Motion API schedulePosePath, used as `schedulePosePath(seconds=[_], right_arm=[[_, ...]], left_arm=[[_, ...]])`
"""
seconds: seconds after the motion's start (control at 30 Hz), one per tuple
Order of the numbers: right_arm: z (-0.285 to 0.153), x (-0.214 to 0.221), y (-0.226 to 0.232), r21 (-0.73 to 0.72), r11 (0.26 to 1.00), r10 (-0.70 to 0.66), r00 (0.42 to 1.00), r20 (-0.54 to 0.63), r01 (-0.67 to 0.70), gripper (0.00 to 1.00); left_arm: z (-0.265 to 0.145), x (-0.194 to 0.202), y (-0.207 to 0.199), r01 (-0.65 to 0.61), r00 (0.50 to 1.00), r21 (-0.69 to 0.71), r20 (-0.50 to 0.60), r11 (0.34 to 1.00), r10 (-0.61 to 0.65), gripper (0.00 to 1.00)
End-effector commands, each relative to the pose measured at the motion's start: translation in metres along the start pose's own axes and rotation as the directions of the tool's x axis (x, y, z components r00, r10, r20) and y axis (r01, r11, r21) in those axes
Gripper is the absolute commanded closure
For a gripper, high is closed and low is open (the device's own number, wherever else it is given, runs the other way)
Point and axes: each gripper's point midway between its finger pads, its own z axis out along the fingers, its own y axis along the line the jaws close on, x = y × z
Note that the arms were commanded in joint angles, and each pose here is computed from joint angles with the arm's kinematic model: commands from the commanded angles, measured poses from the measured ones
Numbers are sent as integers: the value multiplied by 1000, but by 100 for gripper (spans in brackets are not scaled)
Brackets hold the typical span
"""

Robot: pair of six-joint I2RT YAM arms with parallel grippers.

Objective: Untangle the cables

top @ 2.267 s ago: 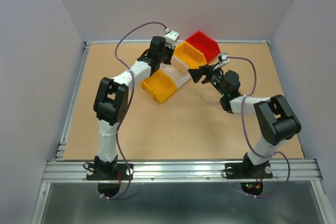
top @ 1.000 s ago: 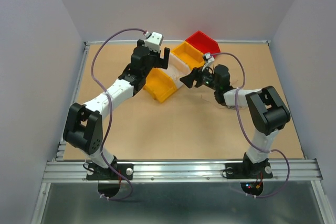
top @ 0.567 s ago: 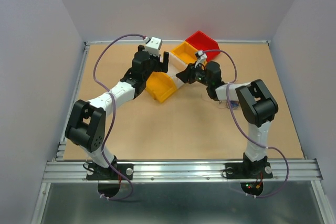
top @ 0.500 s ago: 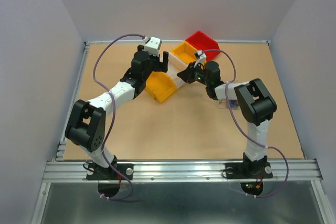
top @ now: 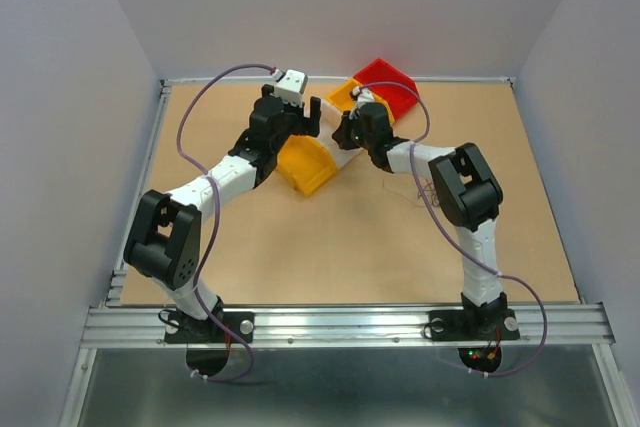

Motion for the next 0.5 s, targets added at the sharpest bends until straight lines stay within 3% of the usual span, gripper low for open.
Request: schedulePosePath(seconds=[0.0, 0.07, 0.23, 0.47], right_arm=[[4, 19, -31, 199, 977, -59, 992, -114, 81, 100], [6, 27, -40, 263, 955, -95, 981, -170, 138, 99], [6, 49, -30, 242, 937, -179, 941, -287, 251, 98], [3, 36, -17, 235, 930, -214, 937, -274, 281, 97]], left_arm=[[-5, -27, -1, 3, 996, 6, 87, 1000, -3, 6], [-3, -25, -1, -3, 997, 10, 82, 1000, 2, 6], [1, -19, -1, -28, 997, 9, 65, 1000, 27, 6], [5, -16, 2, -42, 998, -1, 52, 999, 42, 7]])
